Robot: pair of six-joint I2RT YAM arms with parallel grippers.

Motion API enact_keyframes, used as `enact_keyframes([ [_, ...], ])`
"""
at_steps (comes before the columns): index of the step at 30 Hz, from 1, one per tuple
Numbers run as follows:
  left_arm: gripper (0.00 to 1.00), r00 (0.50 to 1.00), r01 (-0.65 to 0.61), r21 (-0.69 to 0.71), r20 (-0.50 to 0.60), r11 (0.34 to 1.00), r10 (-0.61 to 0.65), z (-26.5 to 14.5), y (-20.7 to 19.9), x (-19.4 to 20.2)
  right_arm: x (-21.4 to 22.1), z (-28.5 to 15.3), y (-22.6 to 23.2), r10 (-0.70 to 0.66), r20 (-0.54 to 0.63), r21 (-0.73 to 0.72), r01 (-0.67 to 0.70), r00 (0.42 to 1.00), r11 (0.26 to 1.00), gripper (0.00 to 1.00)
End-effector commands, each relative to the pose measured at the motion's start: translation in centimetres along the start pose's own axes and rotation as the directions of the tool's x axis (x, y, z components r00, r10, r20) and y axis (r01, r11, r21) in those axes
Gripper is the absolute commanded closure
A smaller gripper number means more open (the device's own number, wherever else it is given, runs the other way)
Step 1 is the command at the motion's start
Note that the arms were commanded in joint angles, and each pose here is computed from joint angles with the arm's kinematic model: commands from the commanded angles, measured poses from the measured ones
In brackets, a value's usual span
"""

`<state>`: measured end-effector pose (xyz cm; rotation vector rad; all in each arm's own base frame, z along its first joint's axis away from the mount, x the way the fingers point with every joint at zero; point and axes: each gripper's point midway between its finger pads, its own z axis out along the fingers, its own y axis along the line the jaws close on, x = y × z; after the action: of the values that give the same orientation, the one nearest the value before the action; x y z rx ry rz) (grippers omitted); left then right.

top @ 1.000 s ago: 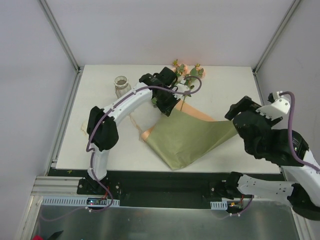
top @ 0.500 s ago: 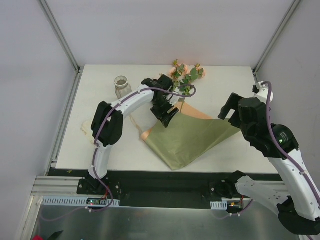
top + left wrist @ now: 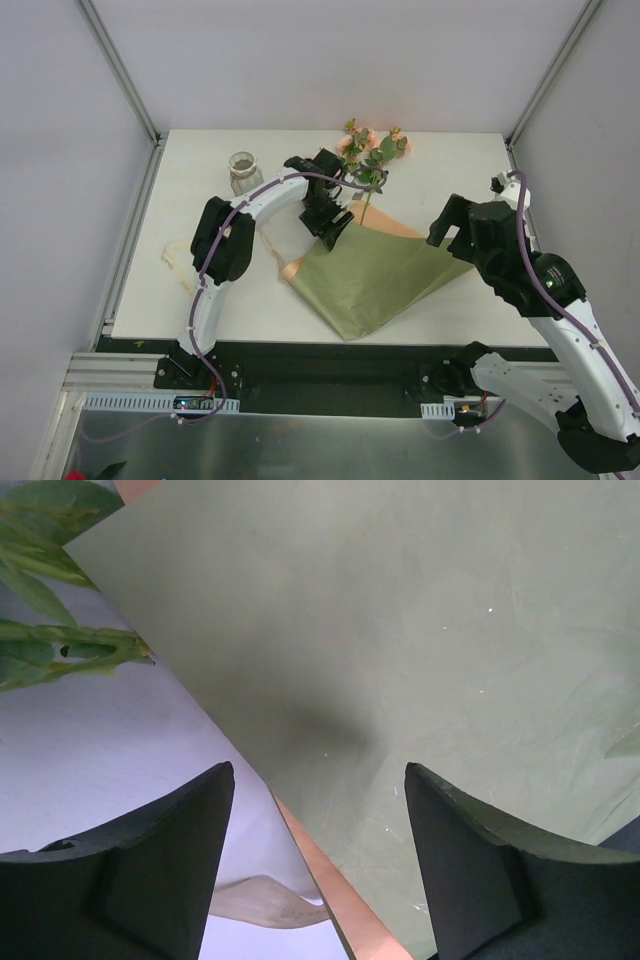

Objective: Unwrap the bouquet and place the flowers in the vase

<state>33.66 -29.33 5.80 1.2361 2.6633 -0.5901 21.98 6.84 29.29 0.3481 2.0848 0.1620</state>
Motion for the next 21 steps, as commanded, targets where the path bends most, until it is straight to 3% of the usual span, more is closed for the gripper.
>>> enact_keyframes([
  [1, 0.33, 0.999, -0.04, 0.037, 0.037, 0.998, 0.039, -0.4, -1.0, -1.2, -0.3, 0.2, 0.7, 0.018, 0.013, -0.03, -0.018, 1.0, 0.999, 0.0],
  [9, 0.58, 0.998, -0.045, 0.02, 0.046, 0.999, 0.044, -0.1, -0.4, -1.4, -0.4, -0.1, 0.8, 0.025, 0.015, -0.049, -0.025, 1.0, 0.998, 0.0],
  [15, 0.59, 0.997, -0.059, -0.006, 0.04, 0.998, 0.059, 0.4, 0.2, -1.5, -0.7, -0.4, 1.0, 0.026, 0.021, -0.061, -0.025, 0.999, 0.998, 0.0],
  [21, 0.47, 0.998, -0.058, 0.008, 0.025, 0.998, 0.058, 1.2, 0.9, -1.0, -0.7, -0.5, 1.1, 0.031, 0.022, -0.072, -0.029, 0.999, 0.997, 0.0],
])
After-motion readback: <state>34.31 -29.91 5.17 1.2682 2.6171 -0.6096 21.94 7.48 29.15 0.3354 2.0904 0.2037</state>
